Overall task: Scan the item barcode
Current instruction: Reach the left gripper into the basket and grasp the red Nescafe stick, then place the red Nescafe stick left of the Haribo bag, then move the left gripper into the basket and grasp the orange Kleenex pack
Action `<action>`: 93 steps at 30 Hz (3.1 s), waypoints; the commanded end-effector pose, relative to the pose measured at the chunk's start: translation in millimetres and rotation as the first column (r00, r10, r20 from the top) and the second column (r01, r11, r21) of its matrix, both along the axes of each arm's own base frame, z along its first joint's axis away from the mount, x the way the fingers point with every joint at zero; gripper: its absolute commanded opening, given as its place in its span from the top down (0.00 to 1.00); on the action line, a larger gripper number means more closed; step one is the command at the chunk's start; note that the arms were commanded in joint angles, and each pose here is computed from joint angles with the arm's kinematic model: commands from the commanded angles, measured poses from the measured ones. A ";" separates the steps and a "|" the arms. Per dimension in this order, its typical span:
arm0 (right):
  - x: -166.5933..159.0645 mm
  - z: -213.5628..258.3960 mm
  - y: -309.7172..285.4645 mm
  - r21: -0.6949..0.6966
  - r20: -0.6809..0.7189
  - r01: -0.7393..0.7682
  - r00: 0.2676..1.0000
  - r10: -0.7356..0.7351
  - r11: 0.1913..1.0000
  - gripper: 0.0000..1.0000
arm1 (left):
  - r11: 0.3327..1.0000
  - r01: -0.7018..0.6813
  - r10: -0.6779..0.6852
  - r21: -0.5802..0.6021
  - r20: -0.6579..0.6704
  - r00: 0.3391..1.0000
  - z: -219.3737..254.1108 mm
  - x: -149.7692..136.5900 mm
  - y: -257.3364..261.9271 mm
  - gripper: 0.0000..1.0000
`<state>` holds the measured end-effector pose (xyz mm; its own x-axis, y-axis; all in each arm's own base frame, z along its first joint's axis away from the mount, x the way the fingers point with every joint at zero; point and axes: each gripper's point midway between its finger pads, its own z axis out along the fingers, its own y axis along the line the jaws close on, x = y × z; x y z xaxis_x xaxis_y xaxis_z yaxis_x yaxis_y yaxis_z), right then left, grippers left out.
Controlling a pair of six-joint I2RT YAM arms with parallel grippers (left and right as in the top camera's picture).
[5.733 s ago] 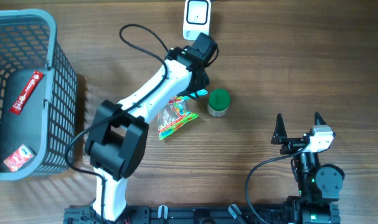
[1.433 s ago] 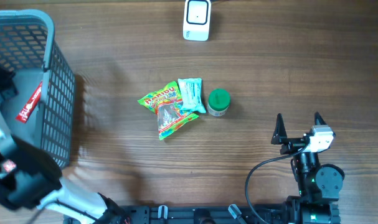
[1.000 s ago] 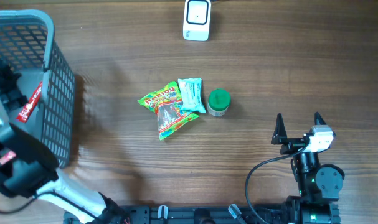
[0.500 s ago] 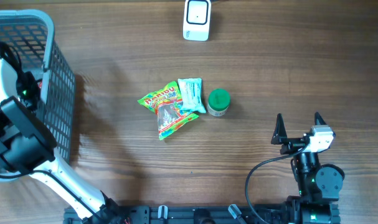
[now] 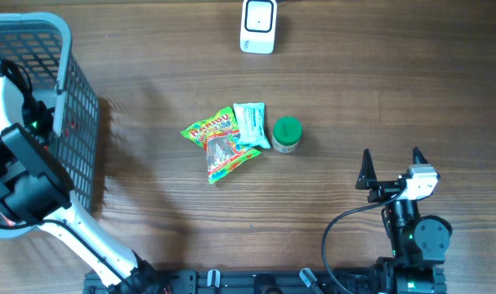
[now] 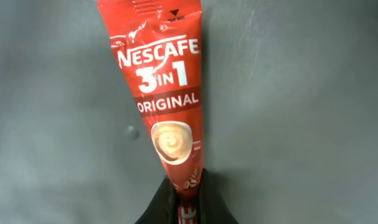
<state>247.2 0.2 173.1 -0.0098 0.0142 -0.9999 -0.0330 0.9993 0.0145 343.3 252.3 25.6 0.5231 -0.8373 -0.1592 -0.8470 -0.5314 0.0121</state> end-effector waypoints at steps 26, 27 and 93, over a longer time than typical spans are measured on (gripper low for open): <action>0.0 1.0 -1.3 -0.012 0.006 0.009 1.000 -0.009 1.000 0.00 | 0.535 0.604 -0.835 0.591 0.261 0.484 362.6 -7.0 -165.2 0.96; 0.0 1.0 -1.3 -0.012 0.006 0.009 1.000 -0.009 1.000 0.00 | 0.489 0.681 -0.868 0.546 0.223 0.444 348.7 -8.4 -190.1 0.96; 0.0 1.0 -1.3 -0.012 0.006 0.009 1.000 -0.009 1.000 0.00 | 0.938 0.143 -0.146 0.315 -0.016 0.989 241.7 -173.8 -6.1 0.00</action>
<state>247.2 0.2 173.1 -0.0098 0.0142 -0.9999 -0.0330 0.9993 0.0145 182.0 236.9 310.1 0.3613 -0.8086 -0.4644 -0.9315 -0.2909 -0.2182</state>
